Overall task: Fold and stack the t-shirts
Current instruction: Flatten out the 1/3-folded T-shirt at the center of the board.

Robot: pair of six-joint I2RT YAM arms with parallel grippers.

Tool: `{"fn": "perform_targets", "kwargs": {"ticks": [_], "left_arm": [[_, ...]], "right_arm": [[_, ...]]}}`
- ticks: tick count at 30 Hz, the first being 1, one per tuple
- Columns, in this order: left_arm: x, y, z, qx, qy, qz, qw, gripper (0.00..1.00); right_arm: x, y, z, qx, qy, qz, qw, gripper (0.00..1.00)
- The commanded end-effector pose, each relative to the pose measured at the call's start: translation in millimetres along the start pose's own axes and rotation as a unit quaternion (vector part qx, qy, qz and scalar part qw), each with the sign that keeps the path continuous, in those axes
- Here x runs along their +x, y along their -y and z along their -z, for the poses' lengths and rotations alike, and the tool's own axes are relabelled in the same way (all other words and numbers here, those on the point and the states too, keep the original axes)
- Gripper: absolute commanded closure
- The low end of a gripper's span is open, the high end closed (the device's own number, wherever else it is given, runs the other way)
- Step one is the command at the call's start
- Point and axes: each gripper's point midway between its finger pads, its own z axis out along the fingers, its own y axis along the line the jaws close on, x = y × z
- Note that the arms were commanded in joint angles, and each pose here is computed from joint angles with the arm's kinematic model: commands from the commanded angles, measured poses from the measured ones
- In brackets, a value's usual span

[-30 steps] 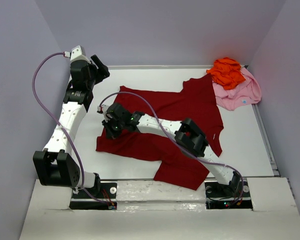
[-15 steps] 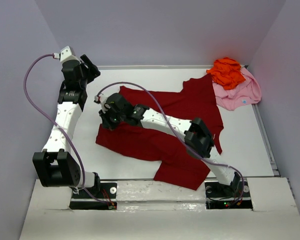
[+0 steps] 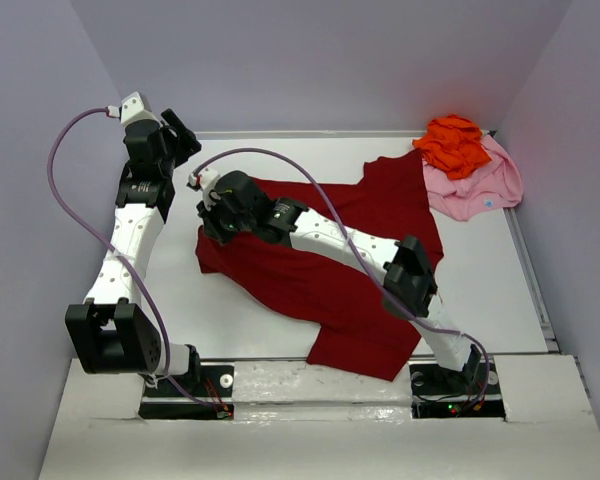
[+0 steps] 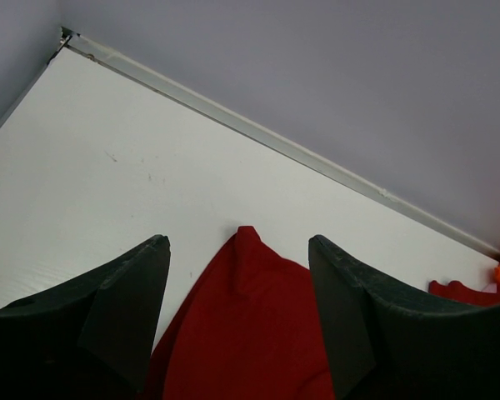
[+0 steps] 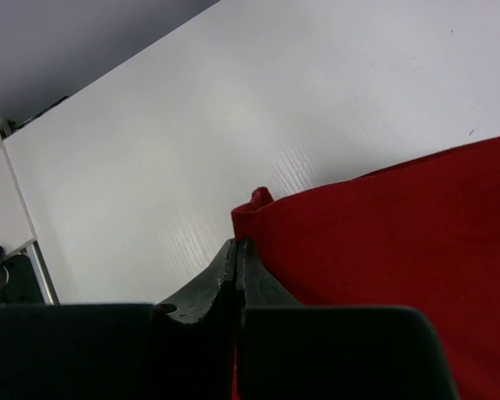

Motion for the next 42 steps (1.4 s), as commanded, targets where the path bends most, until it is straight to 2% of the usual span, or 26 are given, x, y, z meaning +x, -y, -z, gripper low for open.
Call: {"fn": "perform_targets", "kwargs": {"ticks": [1,8,16,32,33,34,36,37,42], "left_arm": [[-21,11,9,0.019,0.032,0.003,0.999,0.23],[-21,11,9,0.019,0.031,0.001,0.999,0.23],[-20,12,9,0.022,0.030,0.002,0.999,0.23],[-15,14,6,0.027,0.022,0.004,0.999,0.23],[-14,14,6,0.028,0.021,0.004,0.999,0.23],[-15,14,5,0.028,0.021,0.004,0.999,0.23],[-14,14,5,0.028,0.020,0.004,0.999,0.23],[-15,14,6,0.029,0.021,0.004,0.999,0.23],[-15,15,6,0.030,0.021,0.004,0.999,0.23]], "right_arm": [[4,9,-11,0.011,0.003,0.002,1.000,1.00],[33,33,-27,0.035,-0.020,-0.014,0.999,1.00],[59,91,-31,0.127,-0.035,-0.041,0.990,1.00],[127,94,-68,0.097,-0.097,-0.069,0.988,0.99],[128,94,-68,0.099,-0.098,-0.069,0.988,0.90],[131,94,-67,0.098,-0.102,-0.068,0.988,0.73],[125,93,-63,0.097,-0.098,-0.066,0.988,0.64],[117,90,-59,0.091,-0.092,-0.066,0.989,0.56],[93,77,-46,0.069,-0.079,-0.066,0.992,0.50]]}}
